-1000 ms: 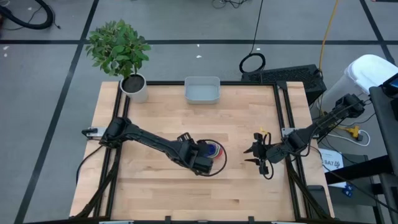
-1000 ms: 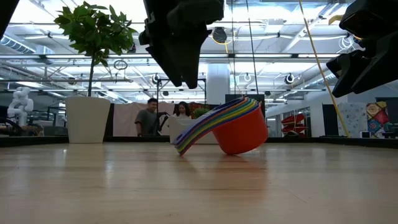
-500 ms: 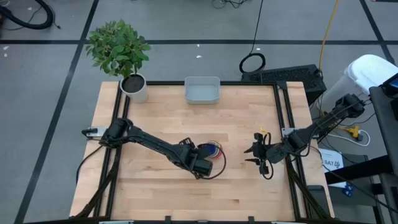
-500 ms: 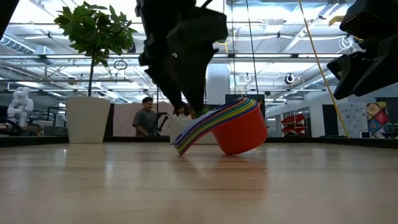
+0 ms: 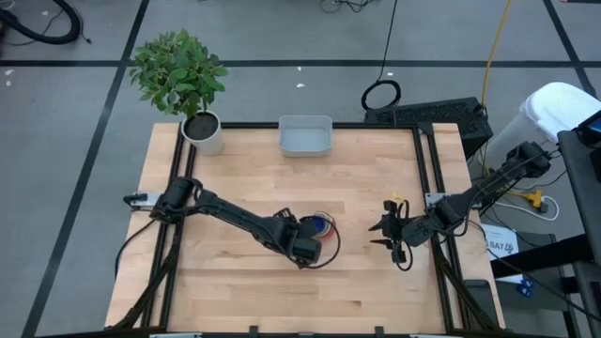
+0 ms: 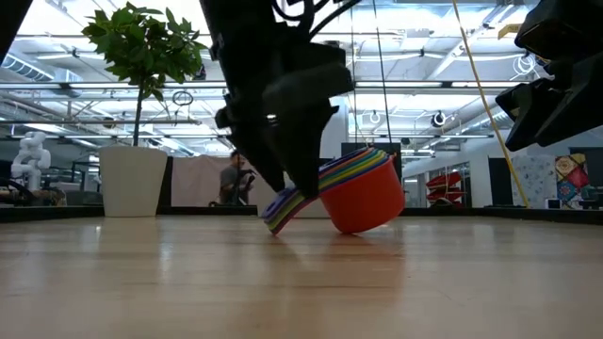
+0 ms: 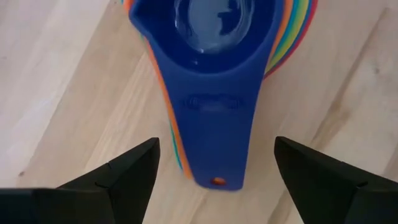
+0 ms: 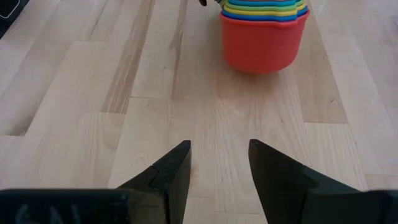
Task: Nest measuring cups in basket
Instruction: Put the stacked measuring cups into the white bin
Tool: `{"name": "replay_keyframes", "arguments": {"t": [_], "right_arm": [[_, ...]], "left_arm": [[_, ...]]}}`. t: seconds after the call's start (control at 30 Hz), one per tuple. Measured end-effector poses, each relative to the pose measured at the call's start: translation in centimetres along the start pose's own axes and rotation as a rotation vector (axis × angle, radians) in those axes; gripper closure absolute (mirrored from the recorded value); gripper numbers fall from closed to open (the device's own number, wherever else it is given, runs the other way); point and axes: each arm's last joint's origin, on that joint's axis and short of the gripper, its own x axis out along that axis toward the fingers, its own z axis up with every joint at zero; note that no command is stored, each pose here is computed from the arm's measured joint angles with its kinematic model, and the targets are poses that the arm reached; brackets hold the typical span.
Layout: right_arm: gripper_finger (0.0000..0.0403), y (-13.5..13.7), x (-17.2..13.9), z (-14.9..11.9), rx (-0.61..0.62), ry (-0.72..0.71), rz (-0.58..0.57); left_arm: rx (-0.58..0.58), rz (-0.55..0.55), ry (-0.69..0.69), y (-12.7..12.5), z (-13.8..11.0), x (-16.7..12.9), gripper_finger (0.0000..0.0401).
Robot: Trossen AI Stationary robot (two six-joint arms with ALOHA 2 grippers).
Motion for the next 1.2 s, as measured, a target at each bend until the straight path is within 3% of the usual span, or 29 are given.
{"name": "replay_keyframes", "arguments": {"t": [0.63, 0.77, 1.03, 1.2], "right_arm": [[0.0248, -0.1, 0.0, -0.2, 0.020, 0.019, -0.007], [0.0248, -0.1, 0.0, -0.2, 0.020, 0.018, -0.007], [0.0248, -0.1, 0.0, -0.2, 0.023, 0.016, -0.006], [0.0248, -0.1, 0.0, -0.2, 0.038, 0.016, -0.006]], "left_arm": [[-0.002, -0.051, 0.010, 1.7, 0.3, 2.6, 0.0110], [-0.005, -0.063, 0.040, 2.0, 0.1, 3.0, 0.0143], [-0.005, -0.129, 0.033, 2.1, 0.5, 3.3, 0.0256], [-0.014, -0.127, 0.036, 2.4, 0.7, 3.5, 0.0256]]}}
